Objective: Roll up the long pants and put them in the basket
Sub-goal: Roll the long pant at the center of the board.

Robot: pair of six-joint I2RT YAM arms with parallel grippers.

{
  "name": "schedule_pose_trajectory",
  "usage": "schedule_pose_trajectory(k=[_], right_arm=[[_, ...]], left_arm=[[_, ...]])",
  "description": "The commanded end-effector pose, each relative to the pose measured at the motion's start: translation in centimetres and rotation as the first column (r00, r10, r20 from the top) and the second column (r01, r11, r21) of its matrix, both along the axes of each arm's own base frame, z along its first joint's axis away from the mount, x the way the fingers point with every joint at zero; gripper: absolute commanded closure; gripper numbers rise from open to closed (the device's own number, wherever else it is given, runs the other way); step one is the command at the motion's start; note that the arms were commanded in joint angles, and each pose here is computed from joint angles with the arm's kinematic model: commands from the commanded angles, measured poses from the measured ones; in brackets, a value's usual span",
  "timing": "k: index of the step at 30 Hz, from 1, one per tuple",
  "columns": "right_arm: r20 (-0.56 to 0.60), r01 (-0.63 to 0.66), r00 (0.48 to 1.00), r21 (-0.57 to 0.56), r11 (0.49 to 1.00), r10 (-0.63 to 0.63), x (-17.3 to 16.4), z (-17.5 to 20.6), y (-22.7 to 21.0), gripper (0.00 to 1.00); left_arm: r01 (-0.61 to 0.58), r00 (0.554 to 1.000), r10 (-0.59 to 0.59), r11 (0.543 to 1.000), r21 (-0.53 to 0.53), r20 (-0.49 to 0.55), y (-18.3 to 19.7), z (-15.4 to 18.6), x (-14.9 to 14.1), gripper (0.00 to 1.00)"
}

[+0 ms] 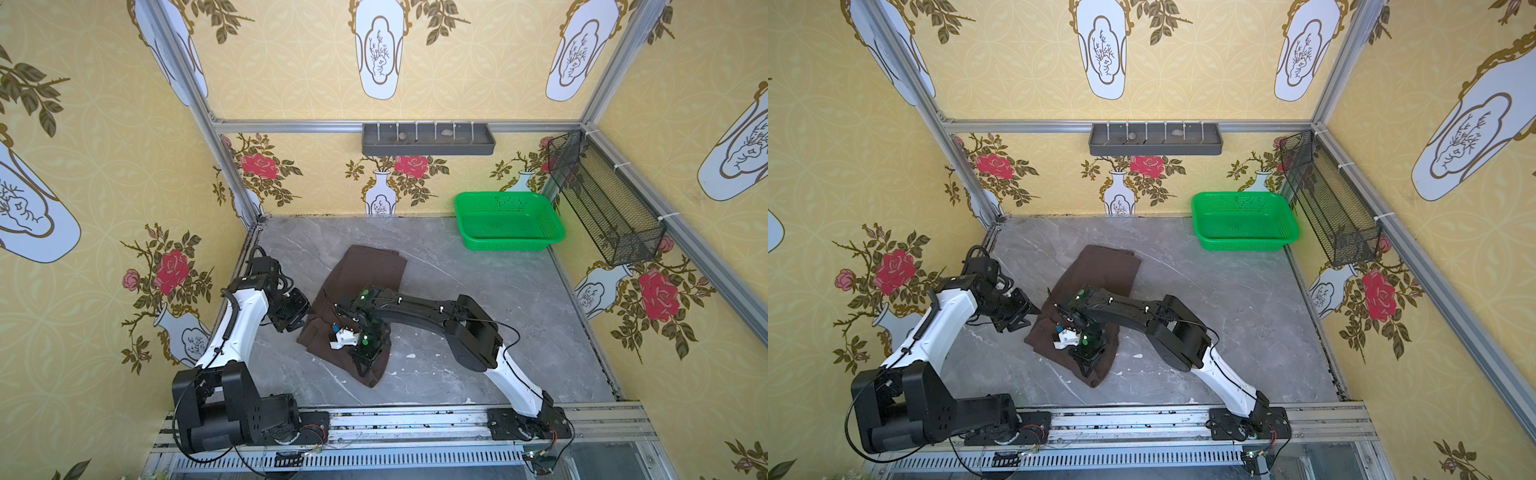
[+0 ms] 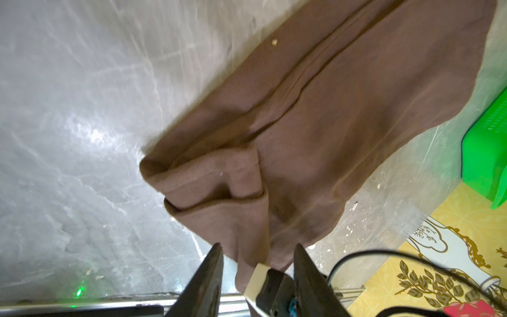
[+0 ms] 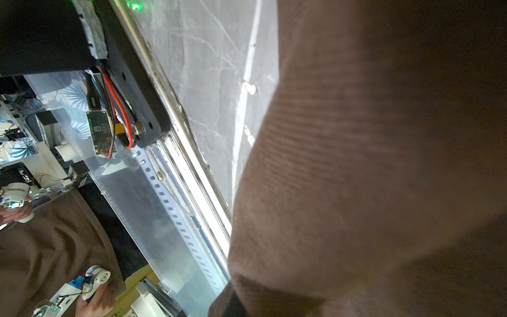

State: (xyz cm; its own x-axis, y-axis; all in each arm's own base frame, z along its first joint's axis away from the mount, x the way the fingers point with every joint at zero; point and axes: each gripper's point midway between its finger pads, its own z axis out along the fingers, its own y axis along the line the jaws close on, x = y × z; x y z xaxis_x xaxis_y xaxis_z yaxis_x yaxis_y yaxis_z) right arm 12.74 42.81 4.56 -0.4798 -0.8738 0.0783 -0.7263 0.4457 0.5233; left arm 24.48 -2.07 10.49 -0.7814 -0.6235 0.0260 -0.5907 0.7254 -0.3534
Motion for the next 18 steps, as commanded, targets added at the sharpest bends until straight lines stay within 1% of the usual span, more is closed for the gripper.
schedule_pose_trajectory(k=[1,3,4,9,11,15,16,18], right_arm=[[0.057,0.008,0.998,-0.003,1.000,-0.008,1.7,0.1,-0.1,0.76],[0.075,0.028,0.997,0.005,1.000,-0.028,2.5,0.7,-0.3,0.70],[0.084,0.037,0.996,0.010,0.999,-0.038,2.9,0.9,-0.5,0.68],[0.127,0.072,0.989,0.000,0.997,-0.072,4.7,1.4,-1.7,0.67],[0.149,0.078,0.986,-0.028,0.997,-0.073,5.3,1.0,-2.4,0.67],[0.235,0.108,0.969,-0.114,0.988,-0.079,7.2,-0.1,-3.9,0.68],[0.249,0.117,0.965,-0.116,0.986,-0.085,7.5,0.0,-4.0,0.69],[0.264,0.122,0.960,-0.086,0.989,-0.096,7.8,0.8,-3.8,0.69]], left_arm=[[0.018,0.999,-0.019,0.999,-0.028,-0.029,-0.7,-1.0,-1.5,0.57],[0.023,0.999,-0.025,0.999,-0.028,-0.044,-0.7,-1.5,-2.3,0.57],[0.019,0.999,-0.020,0.999,-0.030,-0.048,-0.8,-1.6,-2.5,0.57],[0.011,0.999,-0.013,0.999,-0.037,-0.040,-0.9,-1.8,-2.2,0.57],[0.009,0.999,-0.011,0.999,-0.044,-0.045,-1.1,-2.0,-2.1,0.57],[0.002,0.999,-0.004,0.999,-0.052,-0.039,-1.4,-2.0,-1.6,0.57],[0.001,0.999,-0.003,0.998,-0.055,-0.035,-1.5,-1.9,-1.4,0.57],[0.000,1.000,-0.002,0.998,-0.057,-0.029,-1.8,-1.7,-1.1,0.57]])
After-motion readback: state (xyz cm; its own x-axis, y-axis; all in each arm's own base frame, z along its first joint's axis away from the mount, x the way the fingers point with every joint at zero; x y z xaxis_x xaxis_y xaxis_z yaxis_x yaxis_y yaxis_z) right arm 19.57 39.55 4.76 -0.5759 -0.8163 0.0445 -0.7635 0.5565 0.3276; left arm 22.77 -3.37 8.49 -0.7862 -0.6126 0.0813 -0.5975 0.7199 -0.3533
